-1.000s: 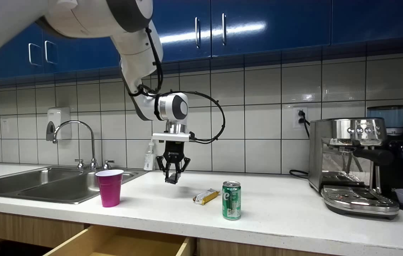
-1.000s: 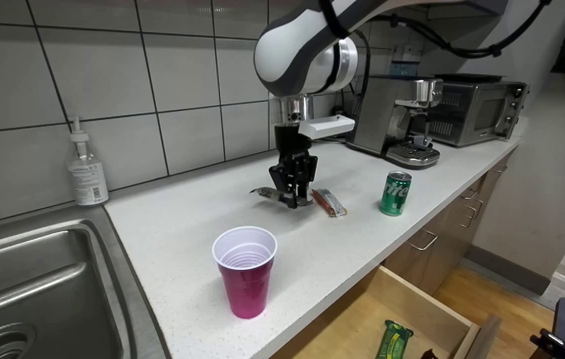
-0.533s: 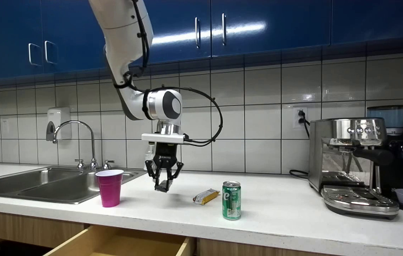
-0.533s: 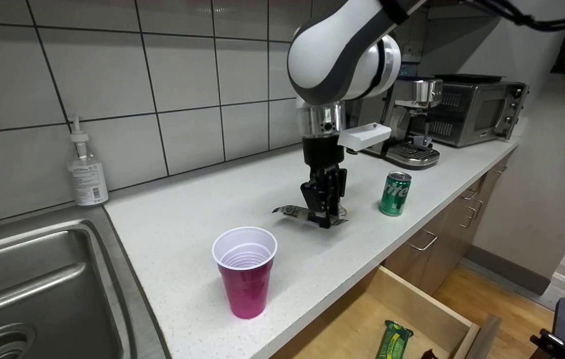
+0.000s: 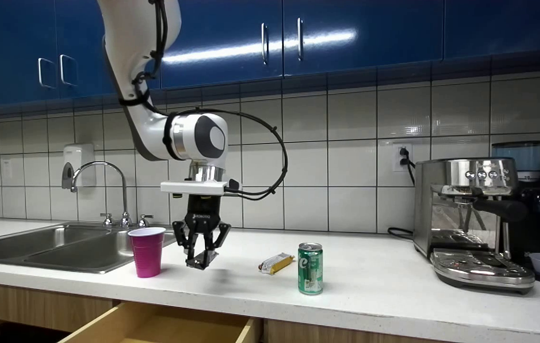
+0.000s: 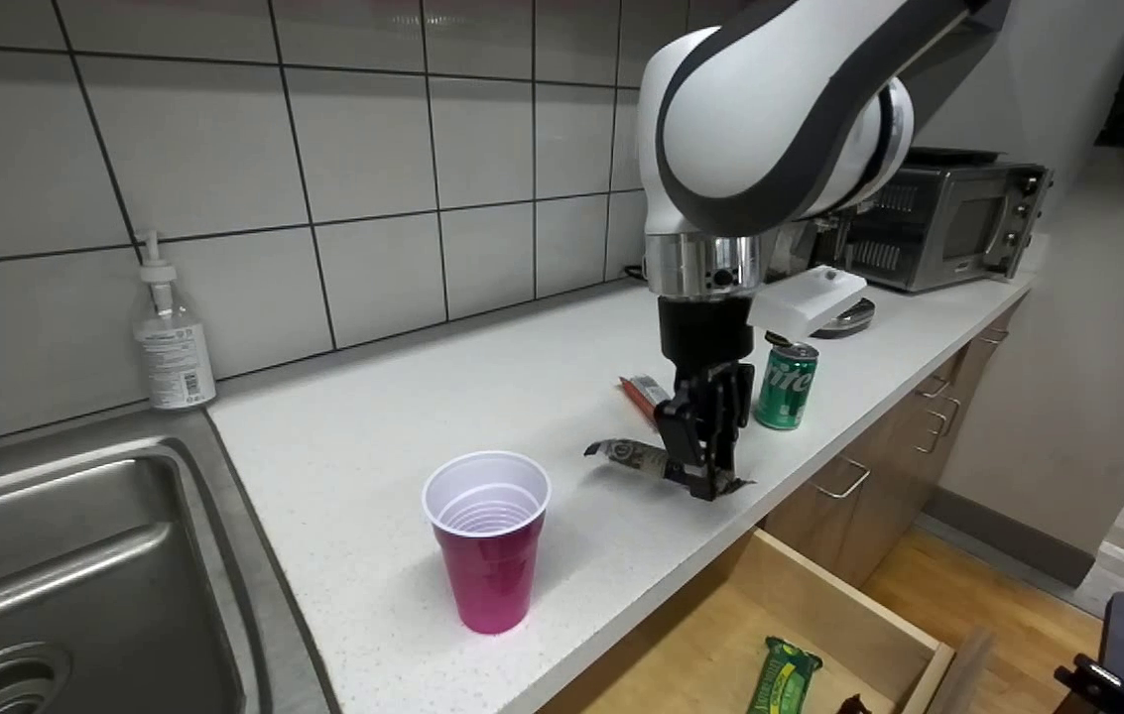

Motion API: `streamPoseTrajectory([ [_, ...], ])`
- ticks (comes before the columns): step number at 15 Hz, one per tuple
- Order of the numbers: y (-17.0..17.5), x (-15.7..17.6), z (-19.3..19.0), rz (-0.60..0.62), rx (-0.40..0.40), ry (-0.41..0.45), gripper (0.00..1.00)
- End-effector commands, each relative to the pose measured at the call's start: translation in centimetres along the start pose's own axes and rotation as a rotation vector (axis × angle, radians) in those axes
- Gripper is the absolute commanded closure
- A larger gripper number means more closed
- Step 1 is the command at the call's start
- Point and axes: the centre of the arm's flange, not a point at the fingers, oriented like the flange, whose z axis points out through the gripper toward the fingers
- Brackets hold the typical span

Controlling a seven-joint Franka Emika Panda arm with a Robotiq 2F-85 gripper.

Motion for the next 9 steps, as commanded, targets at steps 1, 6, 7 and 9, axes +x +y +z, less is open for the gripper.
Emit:
streamPoseTrajectory([
  [1,-3.0,-4.5,0.0,0.098,-0.006,0.029,0.88],
  [6,-5.5,-7.3,1.7,0.281,0.018,0.033,0.88],
  [7,-6.0,-7.9,2.0,0.324,0.025,0.039,0.88],
  [9,-6.9,-9.0,2.8,0.404,0.036,0.047,0.88],
])
